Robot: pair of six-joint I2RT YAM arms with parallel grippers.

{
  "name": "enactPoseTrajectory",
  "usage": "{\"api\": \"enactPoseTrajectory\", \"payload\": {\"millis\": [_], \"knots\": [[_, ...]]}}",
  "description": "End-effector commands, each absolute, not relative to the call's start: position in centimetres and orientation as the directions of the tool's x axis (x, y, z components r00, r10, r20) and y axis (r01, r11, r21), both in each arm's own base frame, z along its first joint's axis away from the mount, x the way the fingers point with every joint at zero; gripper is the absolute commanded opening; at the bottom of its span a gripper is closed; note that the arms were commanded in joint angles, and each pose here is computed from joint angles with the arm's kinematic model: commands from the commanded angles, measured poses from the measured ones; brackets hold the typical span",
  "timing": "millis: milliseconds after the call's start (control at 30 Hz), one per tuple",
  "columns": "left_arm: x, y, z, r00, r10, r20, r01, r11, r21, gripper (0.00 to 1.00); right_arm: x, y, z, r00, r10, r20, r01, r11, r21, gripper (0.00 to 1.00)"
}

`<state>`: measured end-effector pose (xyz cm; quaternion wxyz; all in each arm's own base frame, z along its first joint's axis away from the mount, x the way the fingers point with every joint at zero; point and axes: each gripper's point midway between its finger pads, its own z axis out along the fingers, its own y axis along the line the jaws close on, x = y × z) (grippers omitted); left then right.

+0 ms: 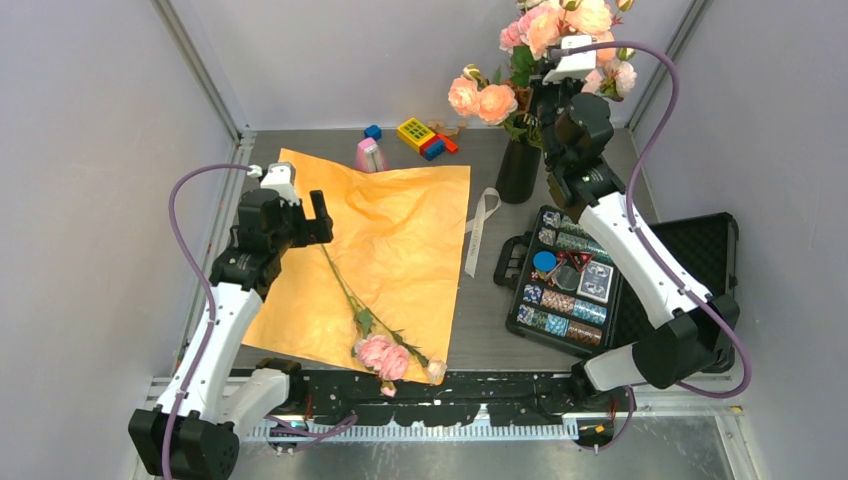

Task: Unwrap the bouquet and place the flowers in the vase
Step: Insert the fake flower into the vase.

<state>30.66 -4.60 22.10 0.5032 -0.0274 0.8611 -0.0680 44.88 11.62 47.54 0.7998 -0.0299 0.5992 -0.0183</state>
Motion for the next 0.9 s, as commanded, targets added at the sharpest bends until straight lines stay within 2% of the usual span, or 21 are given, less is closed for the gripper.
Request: {"api": "enactPoseTrajectory", "payload": {"millis": [0,867], "knots": [[31.0,-4.3,23.2,-0.449,-0.117,-0.886,0.021,0.99,-0.141,0.98,45.1,11.7,48.3,0.337,-0.003,-0.942,-0.014,1.0,-0.009,0.0],[31.0,-4.4,23.0,-0.453,-0.107,-0.885,0.031,0.99,-0.136,0.98,47.6,11.2,38.5,0.179,-0.055,-0.982,0.067,0.997,-0.044,0.0]]}}
